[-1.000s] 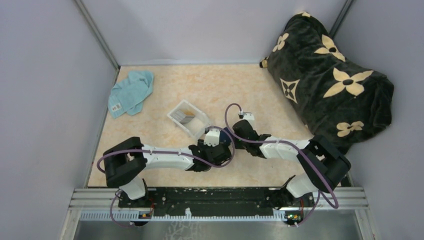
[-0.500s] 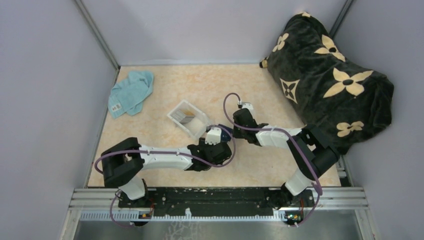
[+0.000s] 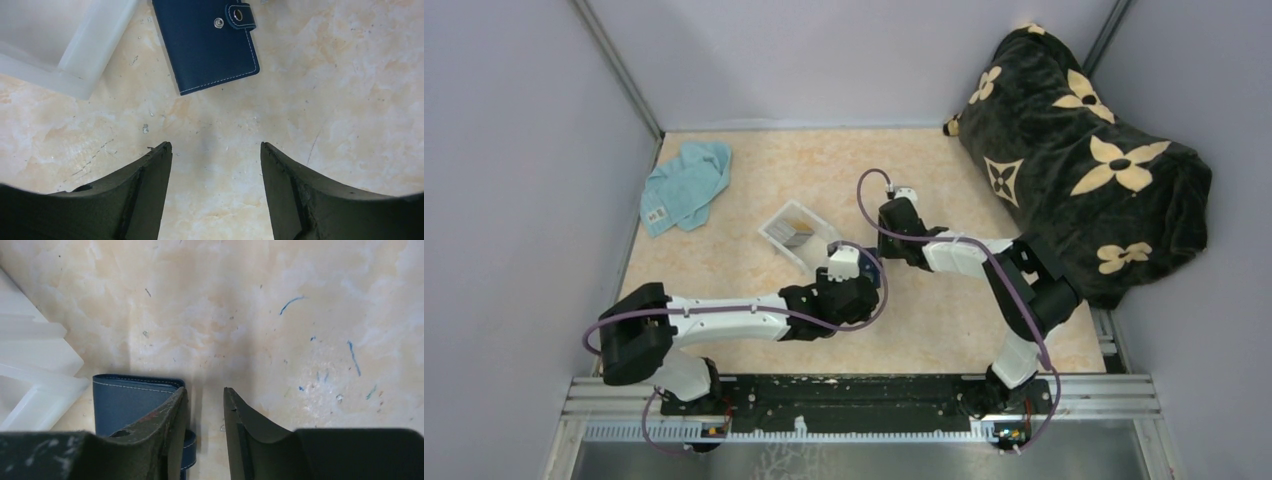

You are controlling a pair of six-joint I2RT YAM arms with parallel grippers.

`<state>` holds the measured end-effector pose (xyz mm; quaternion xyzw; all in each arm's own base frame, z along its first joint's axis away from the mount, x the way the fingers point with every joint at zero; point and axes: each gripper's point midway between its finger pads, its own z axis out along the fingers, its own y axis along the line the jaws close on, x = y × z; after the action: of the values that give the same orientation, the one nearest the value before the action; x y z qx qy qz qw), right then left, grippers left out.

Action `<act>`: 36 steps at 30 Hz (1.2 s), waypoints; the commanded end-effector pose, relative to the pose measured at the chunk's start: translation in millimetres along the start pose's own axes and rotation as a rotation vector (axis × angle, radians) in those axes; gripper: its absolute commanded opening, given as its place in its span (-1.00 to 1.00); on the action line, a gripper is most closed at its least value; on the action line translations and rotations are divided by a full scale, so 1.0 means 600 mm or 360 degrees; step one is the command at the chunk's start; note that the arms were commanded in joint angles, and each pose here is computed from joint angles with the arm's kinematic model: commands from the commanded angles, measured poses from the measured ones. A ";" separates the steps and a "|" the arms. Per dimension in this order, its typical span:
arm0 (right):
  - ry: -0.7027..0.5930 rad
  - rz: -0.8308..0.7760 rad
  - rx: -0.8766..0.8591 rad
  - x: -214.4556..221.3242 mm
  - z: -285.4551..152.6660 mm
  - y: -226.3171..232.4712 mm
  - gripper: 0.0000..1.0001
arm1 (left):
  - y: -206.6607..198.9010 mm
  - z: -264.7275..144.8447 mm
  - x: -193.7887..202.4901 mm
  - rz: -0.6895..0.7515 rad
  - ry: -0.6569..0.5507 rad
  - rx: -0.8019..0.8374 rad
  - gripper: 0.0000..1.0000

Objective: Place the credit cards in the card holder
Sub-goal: Adjust the card holder at the center of the board.

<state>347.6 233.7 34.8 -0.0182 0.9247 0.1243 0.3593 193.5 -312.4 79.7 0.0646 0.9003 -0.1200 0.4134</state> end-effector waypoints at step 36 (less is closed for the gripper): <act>-0.0363 -0.0619 -0.0789 -0.215 -0.116 0.316 0.10 | 0.182 -0.092 -0.243 -0.0774 -0.0473 -0.0406 0.99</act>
<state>373.2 372.5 216.0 -0.2444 0.8021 0.2544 0.4819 276.0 -224.9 231.7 -0.1955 0.7926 -0.1373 0.5609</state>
